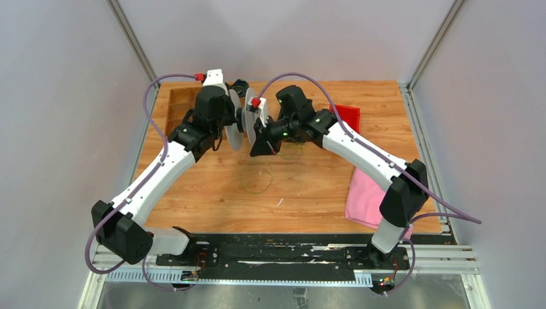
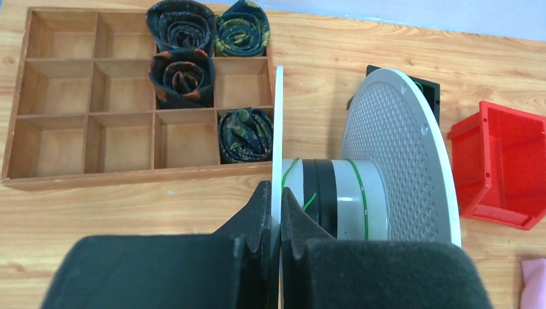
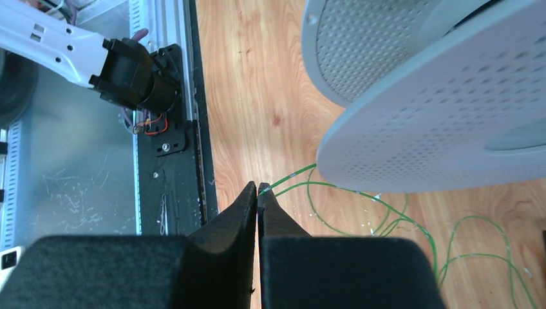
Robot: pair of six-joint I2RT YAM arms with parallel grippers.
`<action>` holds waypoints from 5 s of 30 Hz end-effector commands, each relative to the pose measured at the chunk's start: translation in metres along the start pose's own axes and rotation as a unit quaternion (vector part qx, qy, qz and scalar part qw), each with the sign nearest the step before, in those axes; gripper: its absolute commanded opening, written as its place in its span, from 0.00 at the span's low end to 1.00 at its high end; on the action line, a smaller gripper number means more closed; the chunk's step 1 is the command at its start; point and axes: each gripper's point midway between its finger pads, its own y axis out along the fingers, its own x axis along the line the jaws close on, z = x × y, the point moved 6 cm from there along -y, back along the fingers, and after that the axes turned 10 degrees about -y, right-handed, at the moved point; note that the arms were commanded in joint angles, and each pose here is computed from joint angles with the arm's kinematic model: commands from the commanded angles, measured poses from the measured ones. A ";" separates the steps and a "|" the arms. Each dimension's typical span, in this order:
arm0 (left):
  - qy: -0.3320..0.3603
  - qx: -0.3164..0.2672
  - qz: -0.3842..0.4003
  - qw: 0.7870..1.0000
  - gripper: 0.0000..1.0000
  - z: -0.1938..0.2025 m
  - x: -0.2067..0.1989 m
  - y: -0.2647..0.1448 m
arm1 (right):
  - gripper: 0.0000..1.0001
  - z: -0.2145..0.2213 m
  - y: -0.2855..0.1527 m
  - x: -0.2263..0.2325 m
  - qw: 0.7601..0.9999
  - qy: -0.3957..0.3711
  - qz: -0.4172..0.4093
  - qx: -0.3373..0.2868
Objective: Wrap the cables
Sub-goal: Wrap the cable around the cable reel.
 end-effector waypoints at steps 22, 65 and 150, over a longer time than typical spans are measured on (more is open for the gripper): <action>0.066 -0.085 0.025 0.994 0.00 -0.022 -0.015 -0.008 | 0.01 -0.060 -0.069 -0.033 0.991 0.002 0.131 -0.042; 0.017 -0.079 0.048 0.996 0.00 -0.042 -0.017 -0.025 | 0.13 0.067 -0.024 -0.054 0.999 0.046 0.028 0.000; -0.075 -0.083 0.159 0.981 0.00 -0.103 -0.024 -0.058 | 0.42 0.120 -0.015 -0.125 0.975 0.148 0.163 -0.035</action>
